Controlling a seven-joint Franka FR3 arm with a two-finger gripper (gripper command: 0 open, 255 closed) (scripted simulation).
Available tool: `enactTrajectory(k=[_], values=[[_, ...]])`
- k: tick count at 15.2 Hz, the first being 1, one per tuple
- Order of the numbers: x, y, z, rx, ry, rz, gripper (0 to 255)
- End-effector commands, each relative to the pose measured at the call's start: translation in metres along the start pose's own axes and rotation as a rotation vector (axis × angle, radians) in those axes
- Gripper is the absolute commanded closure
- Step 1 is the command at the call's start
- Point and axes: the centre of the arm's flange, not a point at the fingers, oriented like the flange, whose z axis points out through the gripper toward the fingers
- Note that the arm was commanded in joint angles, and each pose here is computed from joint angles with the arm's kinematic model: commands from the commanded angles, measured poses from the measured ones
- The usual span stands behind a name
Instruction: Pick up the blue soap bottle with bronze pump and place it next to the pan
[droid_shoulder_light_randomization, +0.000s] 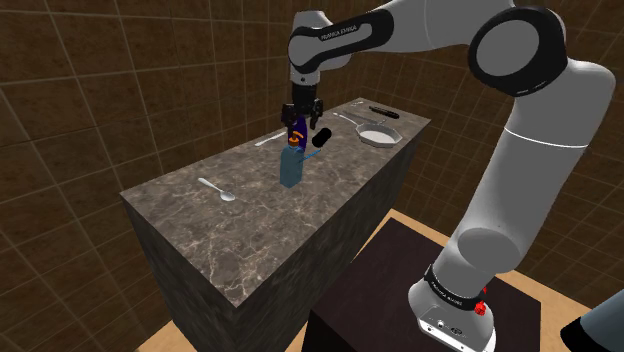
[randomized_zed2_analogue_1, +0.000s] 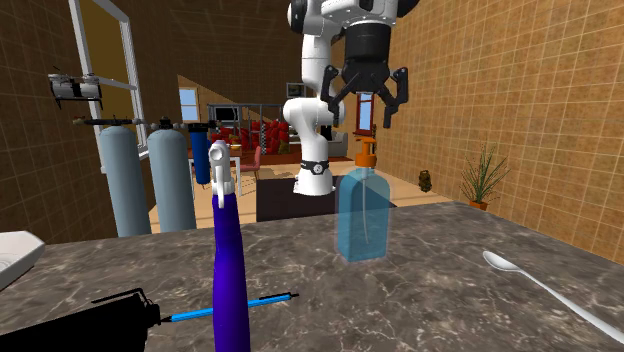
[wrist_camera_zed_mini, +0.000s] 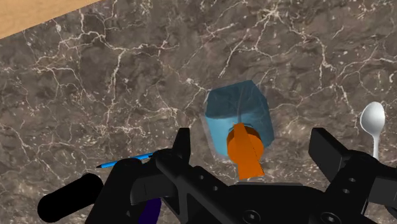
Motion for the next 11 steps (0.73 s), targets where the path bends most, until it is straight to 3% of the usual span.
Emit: enactTrajectory(k=[1,11], values=[[0.023,-0.002,0.006,0.009,0.008,0.004,0],[0.032,-0.003,0.048,0.012,0.011,0.006,0]])
